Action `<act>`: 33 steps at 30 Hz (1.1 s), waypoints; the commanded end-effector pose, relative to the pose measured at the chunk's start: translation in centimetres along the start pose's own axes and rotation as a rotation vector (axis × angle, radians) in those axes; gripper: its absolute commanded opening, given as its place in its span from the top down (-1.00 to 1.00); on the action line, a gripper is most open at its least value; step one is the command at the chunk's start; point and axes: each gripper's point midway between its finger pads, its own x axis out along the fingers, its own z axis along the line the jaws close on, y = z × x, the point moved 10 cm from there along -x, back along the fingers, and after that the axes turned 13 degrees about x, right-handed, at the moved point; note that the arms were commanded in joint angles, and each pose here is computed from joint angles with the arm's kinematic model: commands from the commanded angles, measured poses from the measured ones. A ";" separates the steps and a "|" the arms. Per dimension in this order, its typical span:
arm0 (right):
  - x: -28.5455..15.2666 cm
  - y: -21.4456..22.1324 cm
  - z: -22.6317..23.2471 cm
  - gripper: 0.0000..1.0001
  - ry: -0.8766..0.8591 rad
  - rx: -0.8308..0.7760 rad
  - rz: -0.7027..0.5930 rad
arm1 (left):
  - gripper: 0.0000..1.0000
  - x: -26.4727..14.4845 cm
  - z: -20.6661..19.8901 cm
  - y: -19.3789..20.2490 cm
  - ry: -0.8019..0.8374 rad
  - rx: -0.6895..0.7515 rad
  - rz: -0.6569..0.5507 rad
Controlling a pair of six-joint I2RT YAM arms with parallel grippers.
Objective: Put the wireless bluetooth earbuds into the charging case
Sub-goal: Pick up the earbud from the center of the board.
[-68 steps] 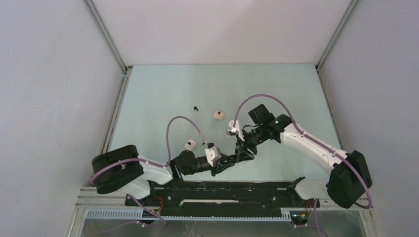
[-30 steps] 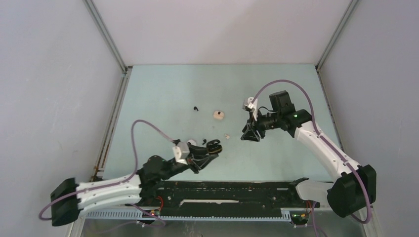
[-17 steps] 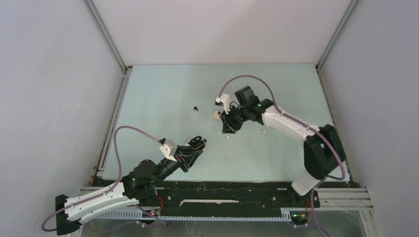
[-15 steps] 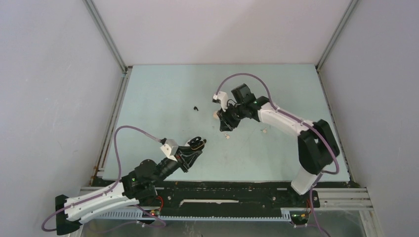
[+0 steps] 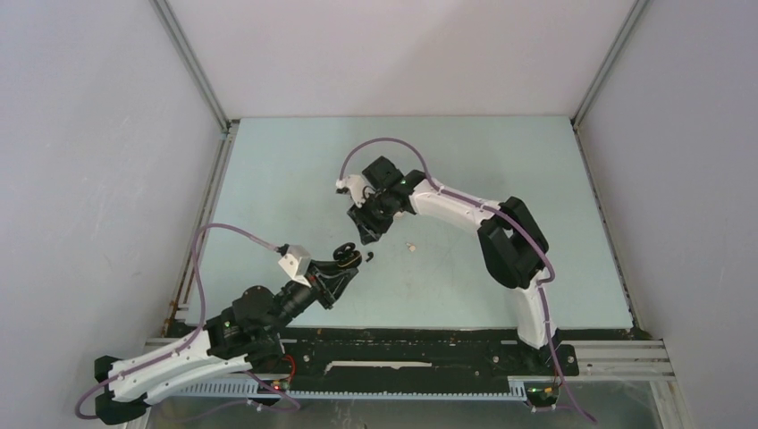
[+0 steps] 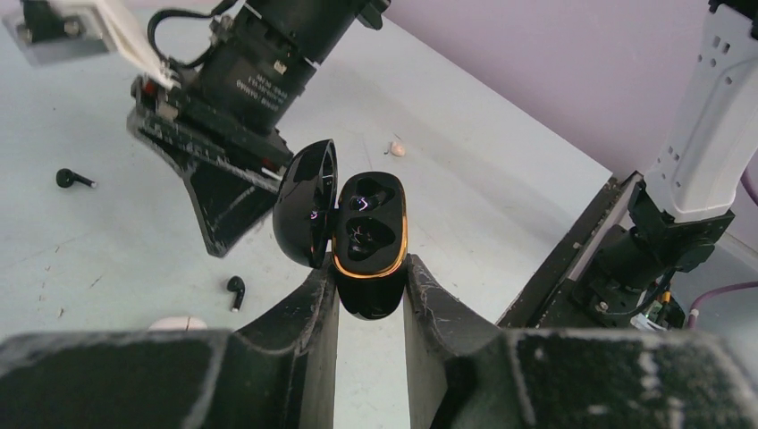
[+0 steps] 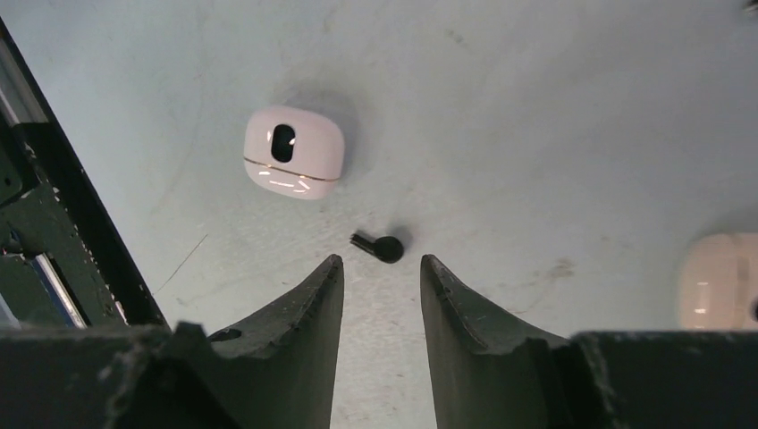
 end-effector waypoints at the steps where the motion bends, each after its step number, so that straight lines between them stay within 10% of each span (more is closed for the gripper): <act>1: 1.1 0.4 0.8 0.18 0.060 0.019 0.049 | 0.99 -0.4 0.1 -1.0 -0.010 -0.020 -0.016; 33: 4.6 3.6 1.5 0.08 0.289 -0.065 0.148 | 0.99 0.3 -0.5 -0.1 0.034 -0.005 0.003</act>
